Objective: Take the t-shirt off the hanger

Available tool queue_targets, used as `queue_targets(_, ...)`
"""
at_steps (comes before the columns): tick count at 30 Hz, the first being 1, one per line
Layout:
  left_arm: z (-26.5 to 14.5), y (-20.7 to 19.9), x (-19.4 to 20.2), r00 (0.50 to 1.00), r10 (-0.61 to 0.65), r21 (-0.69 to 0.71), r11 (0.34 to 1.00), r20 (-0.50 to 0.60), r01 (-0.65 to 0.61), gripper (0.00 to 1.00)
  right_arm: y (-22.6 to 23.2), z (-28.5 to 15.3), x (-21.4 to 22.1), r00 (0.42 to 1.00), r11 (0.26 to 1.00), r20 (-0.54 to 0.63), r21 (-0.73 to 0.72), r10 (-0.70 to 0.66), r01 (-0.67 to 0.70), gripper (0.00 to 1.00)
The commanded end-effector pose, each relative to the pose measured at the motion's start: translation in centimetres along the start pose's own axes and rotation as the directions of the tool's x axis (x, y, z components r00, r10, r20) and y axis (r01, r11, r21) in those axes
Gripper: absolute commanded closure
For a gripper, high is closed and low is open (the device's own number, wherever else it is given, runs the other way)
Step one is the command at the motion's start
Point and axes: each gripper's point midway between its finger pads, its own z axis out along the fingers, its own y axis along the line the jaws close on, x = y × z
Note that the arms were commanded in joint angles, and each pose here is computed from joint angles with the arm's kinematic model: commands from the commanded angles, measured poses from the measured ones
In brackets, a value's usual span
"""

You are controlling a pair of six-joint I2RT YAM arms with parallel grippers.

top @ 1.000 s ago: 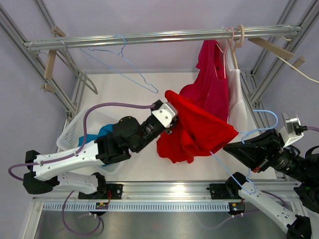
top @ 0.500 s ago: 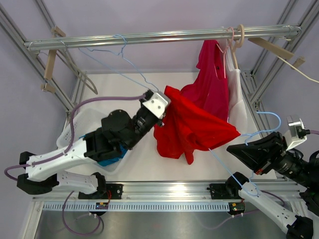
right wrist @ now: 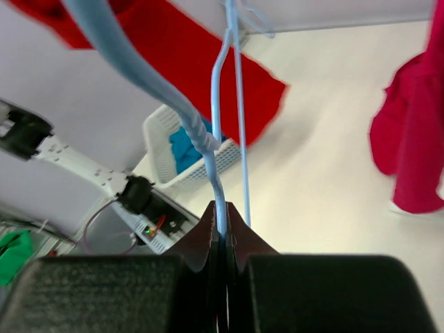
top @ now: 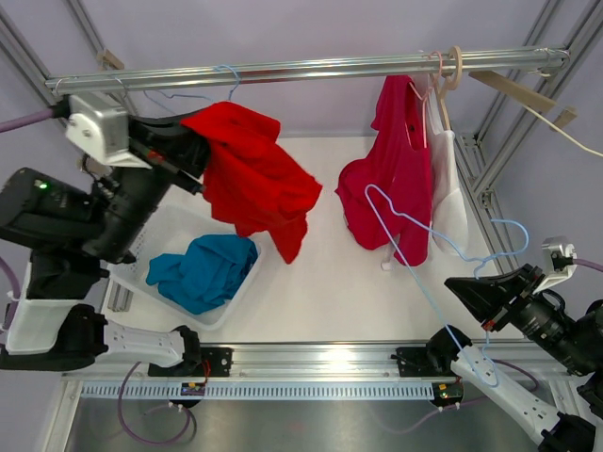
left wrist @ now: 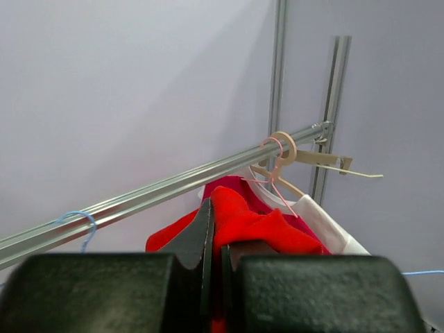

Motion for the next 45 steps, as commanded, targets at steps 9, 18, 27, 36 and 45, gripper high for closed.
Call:
queue_targets(9,-5.1,9.9,-3.0,0.979,0.195,-0.329,0.923,-0.055,-0.202,1.00,-1.6,2.0,-1.2,0.998,0.994,0.029,0.088,-0.061,0.058,1.00)
queue_targets(18,-8.8,14.3,2.2,0.884,0.430,-0.559,0.694,-0.183,-0.453,1.00,-1.2,3.7,-0.3,0.997,0.996,-0.031,0.052,-0.067,0.068,1.00)
queue_targets(27,-13.8,18.4,11.0,0.884,0.343,-0.659,0.591,-0.316,-0.465,1.00,-1.0,5.5,-0.3,0.996,0.996,-0.046,0.038,-0.079,0.081,1.00)
queue_targets(36,-22.4,19.7,16.7,0.956,0.068,-0.784,0.557,-0.285,-0.273,1.00,-2.3,11.5,-3.5,0.993,0.983,-0.003,0.141,-0.120,0.119,1.00)
queue_targets(45,-28.0,20.3,24.3,0.937,-0.094,-0.869,0.412,-0.337,-0.272,0.91,-2.7,21.1,-6.9,0.985,0.963,-0.027,0.209,-0.171,0.173,1.00)
